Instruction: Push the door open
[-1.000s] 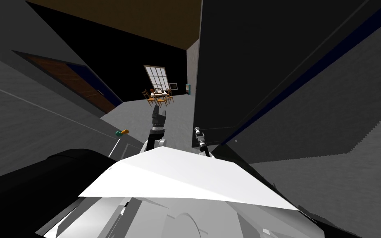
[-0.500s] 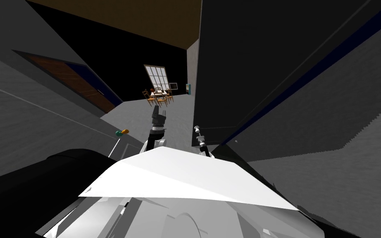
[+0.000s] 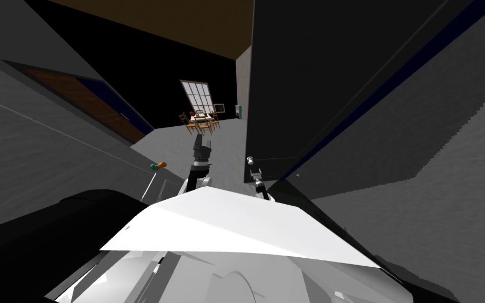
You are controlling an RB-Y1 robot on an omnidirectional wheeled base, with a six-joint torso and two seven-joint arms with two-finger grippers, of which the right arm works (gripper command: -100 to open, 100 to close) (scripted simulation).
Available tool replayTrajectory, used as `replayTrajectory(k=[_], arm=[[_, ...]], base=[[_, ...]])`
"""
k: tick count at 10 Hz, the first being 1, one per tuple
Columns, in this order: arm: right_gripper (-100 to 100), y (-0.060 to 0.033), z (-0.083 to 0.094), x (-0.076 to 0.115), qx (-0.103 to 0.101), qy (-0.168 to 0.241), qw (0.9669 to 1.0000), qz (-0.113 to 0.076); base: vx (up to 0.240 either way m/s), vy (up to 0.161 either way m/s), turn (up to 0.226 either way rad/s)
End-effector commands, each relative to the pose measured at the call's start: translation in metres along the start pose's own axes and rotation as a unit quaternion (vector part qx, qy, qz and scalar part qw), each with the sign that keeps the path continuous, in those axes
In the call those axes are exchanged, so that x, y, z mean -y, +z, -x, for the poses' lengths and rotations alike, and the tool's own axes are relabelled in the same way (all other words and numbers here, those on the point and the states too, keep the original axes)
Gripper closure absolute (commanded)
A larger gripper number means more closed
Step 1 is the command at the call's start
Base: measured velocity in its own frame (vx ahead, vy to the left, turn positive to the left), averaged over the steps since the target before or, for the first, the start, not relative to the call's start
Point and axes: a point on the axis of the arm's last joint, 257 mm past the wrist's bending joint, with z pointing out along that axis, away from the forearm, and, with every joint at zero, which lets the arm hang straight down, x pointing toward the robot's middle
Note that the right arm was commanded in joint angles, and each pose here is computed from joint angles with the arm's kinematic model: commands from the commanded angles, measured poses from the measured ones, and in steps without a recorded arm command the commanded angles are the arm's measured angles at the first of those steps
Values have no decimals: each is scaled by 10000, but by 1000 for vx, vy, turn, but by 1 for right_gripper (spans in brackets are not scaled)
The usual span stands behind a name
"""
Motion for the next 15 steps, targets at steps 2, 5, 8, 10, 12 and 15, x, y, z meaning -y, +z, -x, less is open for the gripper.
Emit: replayTrajectory(k=[2,5,8,10,12,15], arm=[[-100,67,-87,246,-51,283,9996,-18],[-100,5,-33,14,-30,93,9999,35],[-100,-14,-24,-73,-45,40,9999,81],[-100,-10,-45,-38,-78,94,9999,103],[-100,-23,-28,-15,-62,116,9999,99],[100,-23,-28,-15,-62,116,9999,99]], base=[[-217,-27,-49],[49,18,15],[203,82,23],[223,45,34],[139,65,5],[-25,-10,-1]])
